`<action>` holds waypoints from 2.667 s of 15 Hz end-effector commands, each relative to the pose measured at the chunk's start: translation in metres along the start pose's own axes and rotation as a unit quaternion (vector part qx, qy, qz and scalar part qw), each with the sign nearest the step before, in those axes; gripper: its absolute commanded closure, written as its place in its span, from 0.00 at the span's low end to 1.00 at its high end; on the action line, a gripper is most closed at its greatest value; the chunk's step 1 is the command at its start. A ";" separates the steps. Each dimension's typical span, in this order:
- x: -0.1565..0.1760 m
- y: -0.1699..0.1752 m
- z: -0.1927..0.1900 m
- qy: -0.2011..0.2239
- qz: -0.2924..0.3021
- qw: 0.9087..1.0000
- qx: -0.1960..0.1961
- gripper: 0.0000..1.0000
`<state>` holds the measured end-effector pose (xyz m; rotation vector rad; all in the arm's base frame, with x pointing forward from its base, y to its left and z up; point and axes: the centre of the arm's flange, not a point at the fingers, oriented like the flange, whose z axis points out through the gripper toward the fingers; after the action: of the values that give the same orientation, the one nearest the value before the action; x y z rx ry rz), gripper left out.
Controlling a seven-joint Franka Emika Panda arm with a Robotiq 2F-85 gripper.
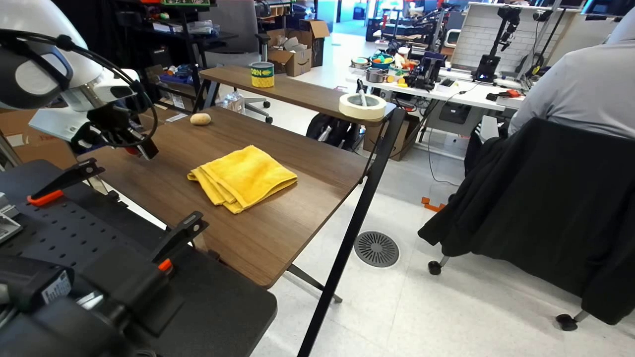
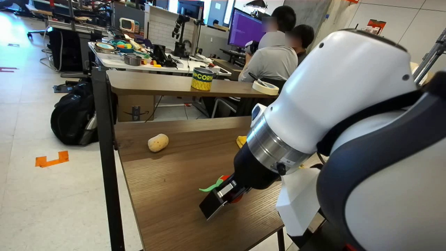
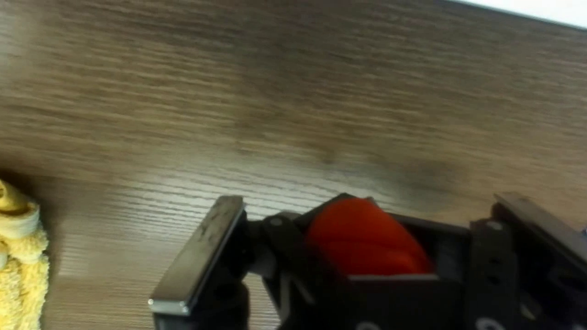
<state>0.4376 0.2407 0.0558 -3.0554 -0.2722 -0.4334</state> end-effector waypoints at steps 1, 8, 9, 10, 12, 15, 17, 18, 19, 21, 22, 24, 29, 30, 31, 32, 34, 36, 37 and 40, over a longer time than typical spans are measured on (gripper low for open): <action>0.004 -0.005 0.005 0.001 0.008 1.000 -0.015 0.74; 0.001 0.016 -0.016 0.002 -0.002 1.000 -0.010 0.24; 0.001 0.018 -0.019 0.003 -0.003 1.000 -0.010 0.16; 0.000 0.021 -0.024 0.002 -0.007 1.000 -0.009 0.10; -0.001 0.025 -0.031 0.004 -0.014 1.000 -0.008 0.00; 0.016 0.042 -0.052 0.024 -0.006 0.999 -0.047 0.00; 0.011 0.040 -0.029 0.018 -0.003 0.999 -0.033 0.00; 0.016 0.046 -0.034 0.025 -0.001 0.999 -0.038 0.00; 0.018 0.048 -0.037 0.027 0.000 0.999 -0.039 0.00; 0.017 0.048 -0.039 0.028 0.001 0.999 -0.039 0.00; 0.017 0.048 -0.039 0.027 0.000 0.999 -0.039 0.00; 0.016 0.047 -0.039 0.027 0.000 0.999 -0.039 0.00; 0.032 0.018 -0.042 0.109 -0.006 0.993 -0.042 0.00; 0.052 -0.008 -0.049 0.135 0.002 0.990 -0.029 0.00; 0.065 -0.022 -0.056 0.163 0.006 0.986 -0.026 0.00; 0.083 -0.042 -0.059 0.176 0.011 0.984 -0.014 0.00; 0.118 -0.081 -0.060 0.172 0.017 0.985 0.008 0.00; 0.144 -0.061 -0.060 0.181 0.038 0.983 0.012 0.00; 0.162 -0.061 -0.050 0.179 0.054 0.982 0.003 0.00; 0.186 0.002 -0.023 0.153 0.085 0.984 -0.019 0.00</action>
<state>0.5570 0.2990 0.1570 -2.9107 -0.0867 -0.9138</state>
